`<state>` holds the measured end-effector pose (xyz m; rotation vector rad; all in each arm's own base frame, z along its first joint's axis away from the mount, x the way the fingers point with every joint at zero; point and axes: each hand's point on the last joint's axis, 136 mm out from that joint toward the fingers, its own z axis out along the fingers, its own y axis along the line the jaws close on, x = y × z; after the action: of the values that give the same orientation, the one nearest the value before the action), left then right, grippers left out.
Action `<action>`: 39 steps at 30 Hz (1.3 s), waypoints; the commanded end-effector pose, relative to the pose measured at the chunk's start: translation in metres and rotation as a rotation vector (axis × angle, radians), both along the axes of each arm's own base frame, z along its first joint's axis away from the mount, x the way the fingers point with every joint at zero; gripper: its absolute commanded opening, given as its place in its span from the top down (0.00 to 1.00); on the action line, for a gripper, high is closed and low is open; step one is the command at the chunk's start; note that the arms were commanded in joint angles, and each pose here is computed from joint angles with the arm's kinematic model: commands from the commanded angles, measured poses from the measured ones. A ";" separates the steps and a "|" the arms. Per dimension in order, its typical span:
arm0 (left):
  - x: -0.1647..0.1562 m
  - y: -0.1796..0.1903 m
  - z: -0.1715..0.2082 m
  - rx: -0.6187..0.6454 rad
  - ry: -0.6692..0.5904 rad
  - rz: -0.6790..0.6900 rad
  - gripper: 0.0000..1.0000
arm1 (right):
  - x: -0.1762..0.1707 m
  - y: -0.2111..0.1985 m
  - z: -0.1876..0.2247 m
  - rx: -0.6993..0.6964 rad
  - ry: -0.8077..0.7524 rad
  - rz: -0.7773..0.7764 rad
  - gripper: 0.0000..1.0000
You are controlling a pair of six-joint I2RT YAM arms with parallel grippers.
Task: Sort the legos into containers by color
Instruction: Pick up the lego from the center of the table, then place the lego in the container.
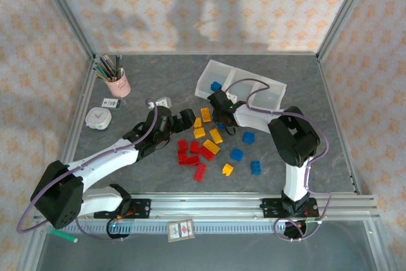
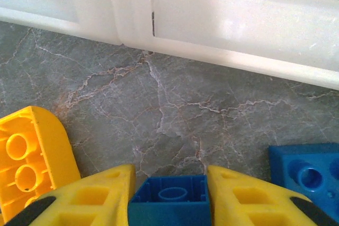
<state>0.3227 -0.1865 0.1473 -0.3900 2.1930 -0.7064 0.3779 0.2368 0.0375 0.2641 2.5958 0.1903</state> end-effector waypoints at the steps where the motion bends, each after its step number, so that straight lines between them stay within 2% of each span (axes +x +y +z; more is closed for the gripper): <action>1: 0.002 0.002 0.008 0.006 -0.017 0.021 0.01 | -0.001 -0.003 0.005 -0.041 -0.011 0.014 0.66; 11: 0.000 0.007 0.018 0.012 -0.043 0.030 0.01 | 0.008 0.000 0.047 -0.026 -0.089 0.037 0.70; 17: 0.006 0.010 0.030 0.038 -0.069 0.040 0.01 | 0.025 0.004 0.080 -0.035 -0.163 0.051 0.70; 22: 0.018 0.015 0.043 0.053 -0.091 0.049 0.01 | 0.056 0.010 0.106 -0.035 -0.226 0.047 0.70; 28: 0.035 0.019 0.054 0.061 -0.107 0.057 0.01 | 0.106 0.010 0.116 -0.036 -0.278 0.021 0.70; 39: 0.054 0.021 0.050 0.064 -0.104 0.065 0.01 | 0.181 0.017 0.090 -0.076 -0.289 0.029 0.70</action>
<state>0.3690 -0.1632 0.1870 -0.4066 2.1102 -0.5960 0.5479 0.2565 0.1249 0.1825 2.3206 0.1615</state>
